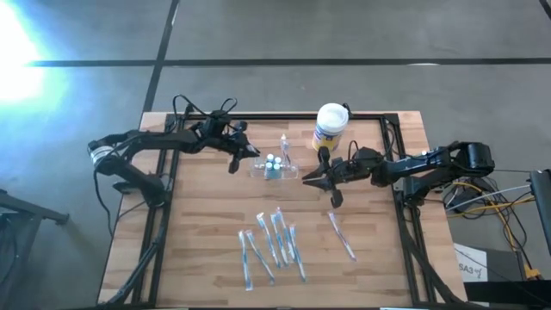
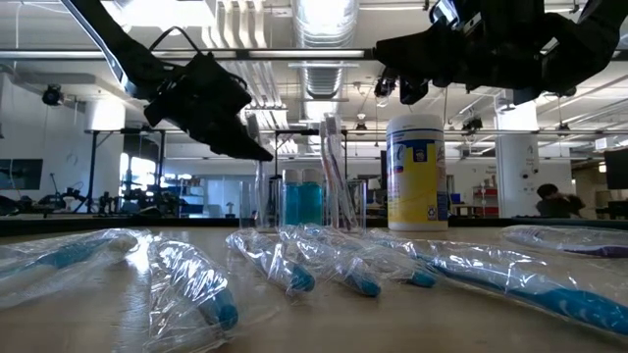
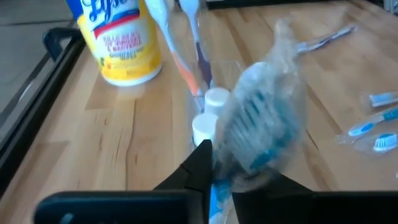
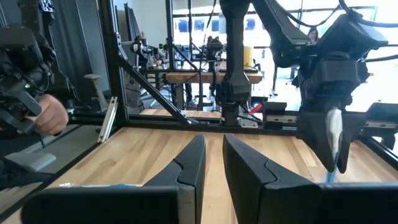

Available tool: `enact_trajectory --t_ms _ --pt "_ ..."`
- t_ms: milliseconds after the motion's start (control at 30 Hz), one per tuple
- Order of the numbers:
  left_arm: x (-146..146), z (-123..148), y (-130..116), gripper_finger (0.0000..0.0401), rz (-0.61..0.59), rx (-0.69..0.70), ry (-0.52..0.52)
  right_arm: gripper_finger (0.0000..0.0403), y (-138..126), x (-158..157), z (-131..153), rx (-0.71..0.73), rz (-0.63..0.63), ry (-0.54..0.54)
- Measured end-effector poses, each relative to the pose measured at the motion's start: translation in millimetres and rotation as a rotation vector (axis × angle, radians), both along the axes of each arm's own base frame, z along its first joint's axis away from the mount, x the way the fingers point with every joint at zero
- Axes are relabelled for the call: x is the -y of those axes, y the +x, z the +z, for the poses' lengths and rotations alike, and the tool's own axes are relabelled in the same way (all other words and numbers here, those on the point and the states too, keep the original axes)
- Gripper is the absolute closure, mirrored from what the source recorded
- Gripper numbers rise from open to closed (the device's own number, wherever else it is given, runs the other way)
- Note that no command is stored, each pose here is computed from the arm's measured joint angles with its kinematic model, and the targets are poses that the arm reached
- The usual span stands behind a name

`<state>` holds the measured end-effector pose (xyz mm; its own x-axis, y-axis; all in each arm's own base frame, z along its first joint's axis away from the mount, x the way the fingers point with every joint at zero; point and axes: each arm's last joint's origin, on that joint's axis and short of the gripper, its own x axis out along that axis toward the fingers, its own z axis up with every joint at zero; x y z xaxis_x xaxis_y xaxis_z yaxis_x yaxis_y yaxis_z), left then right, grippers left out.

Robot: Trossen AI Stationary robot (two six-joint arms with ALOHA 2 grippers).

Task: Pick & Place toothbrushing station
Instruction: Put the blue toothbrush into the transparent organizer

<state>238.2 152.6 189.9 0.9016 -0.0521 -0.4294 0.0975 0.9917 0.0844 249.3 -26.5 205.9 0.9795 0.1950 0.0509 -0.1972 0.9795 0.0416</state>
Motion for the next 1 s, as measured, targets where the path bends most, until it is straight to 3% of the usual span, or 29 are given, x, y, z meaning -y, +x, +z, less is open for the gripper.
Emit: enact_trajectory --t_ms 600,1000 --pt "-1 0 -1 0.0202 0.051 -0.010 -0.012 0.0349 0 0 -1 -0.004 -0.001 -0.006" --pt "3 36 -12 0.0139 0.075 0.090 0.058 0.0349 0 0 -1 -0.005 -0.001 -0.006"
